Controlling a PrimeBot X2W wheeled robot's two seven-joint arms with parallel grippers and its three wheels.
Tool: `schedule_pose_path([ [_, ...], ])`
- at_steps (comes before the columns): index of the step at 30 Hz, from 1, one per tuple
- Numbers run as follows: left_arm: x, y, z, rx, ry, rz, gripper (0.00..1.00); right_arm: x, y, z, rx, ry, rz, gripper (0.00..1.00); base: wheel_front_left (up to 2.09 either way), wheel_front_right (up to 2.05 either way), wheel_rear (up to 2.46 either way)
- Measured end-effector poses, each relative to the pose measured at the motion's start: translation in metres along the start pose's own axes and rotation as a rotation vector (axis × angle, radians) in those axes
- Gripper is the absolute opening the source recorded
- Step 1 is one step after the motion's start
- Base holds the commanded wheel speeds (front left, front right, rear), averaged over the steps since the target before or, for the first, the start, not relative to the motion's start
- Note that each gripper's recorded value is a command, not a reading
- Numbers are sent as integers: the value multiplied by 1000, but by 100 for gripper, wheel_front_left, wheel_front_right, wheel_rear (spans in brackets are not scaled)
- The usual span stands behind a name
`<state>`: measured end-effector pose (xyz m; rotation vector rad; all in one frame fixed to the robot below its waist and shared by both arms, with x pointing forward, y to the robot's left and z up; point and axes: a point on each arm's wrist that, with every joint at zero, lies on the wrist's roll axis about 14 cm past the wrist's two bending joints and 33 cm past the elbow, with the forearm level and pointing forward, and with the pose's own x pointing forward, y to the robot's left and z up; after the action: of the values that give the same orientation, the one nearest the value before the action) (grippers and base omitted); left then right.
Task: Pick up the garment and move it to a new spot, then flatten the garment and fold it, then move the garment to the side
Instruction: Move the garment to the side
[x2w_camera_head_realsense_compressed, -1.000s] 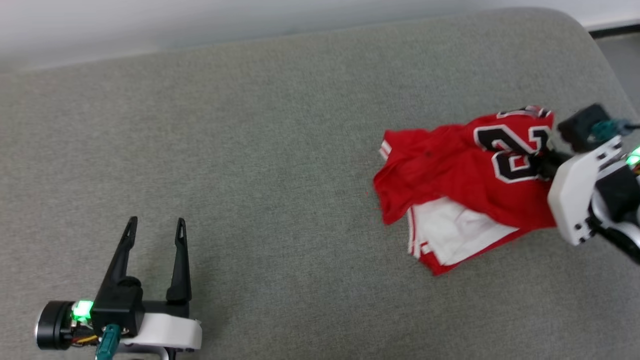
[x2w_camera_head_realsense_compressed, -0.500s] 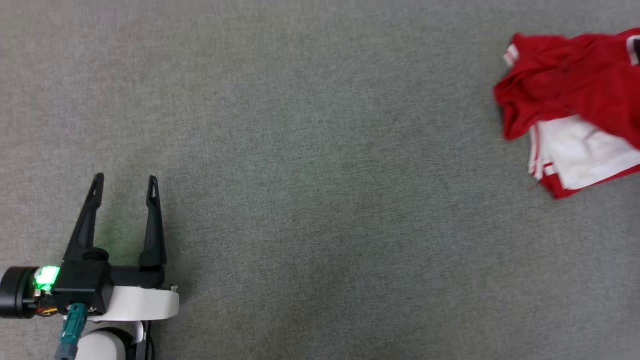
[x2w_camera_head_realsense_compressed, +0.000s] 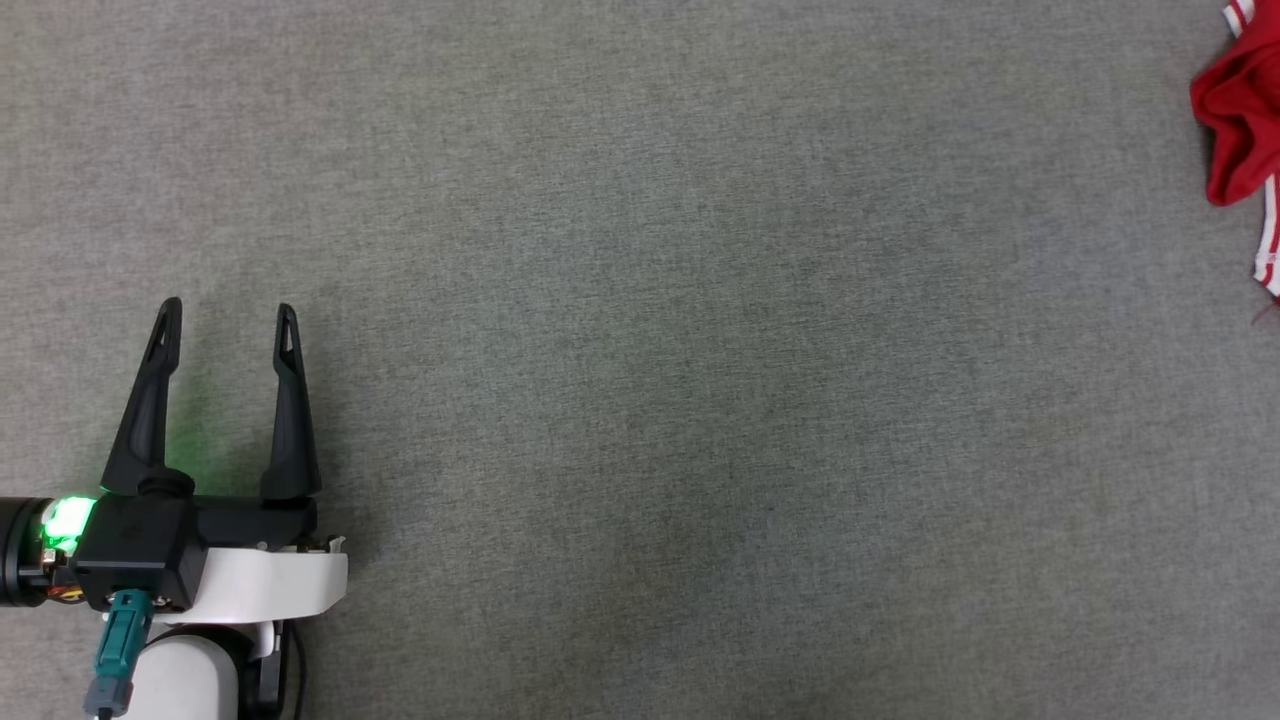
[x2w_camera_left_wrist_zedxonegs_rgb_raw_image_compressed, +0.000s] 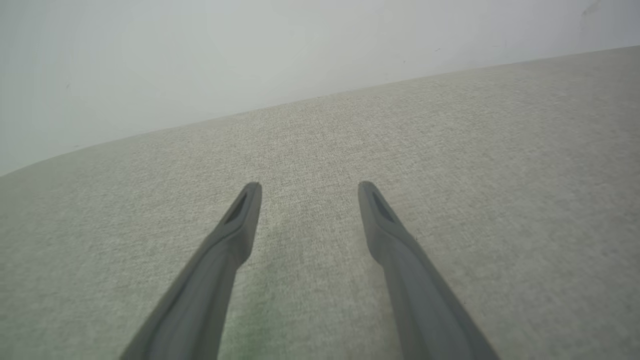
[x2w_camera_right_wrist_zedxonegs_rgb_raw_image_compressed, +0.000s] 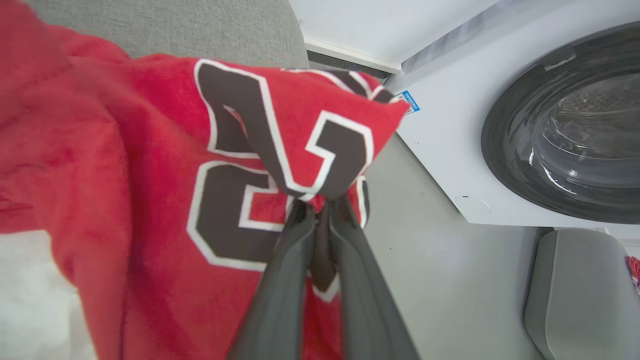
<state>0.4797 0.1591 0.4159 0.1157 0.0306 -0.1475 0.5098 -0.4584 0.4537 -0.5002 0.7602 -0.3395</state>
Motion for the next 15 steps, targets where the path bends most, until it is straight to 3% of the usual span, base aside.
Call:
schedule_pose_path([
  [3, -1, 2, 0, 2, 2, 7, 100, 2, 5, -3, 15, 9, -5, 2, 0, 0, 0],
  [4, -2, 3, 1, 3, 1, 10, 100, 1, 4, -1, 21, 0, -10, 79, 0, 0, 0],
  [5, -2, 3, 2, 3, -1, 11, 100, 0, 4, -1, 25, -5, -14, 100, 0, 0, 0],
  [9, -6, 6, 10, 4, -14, 28, 100, -8, 8, -5, 50, -8, -15, 100, 0, 0, 0],
  [15, -19, 9, 31, 5, -44, 48, 100, -38, 8, 23, 96, -177, -9, 100, 0, 0, 0],
])
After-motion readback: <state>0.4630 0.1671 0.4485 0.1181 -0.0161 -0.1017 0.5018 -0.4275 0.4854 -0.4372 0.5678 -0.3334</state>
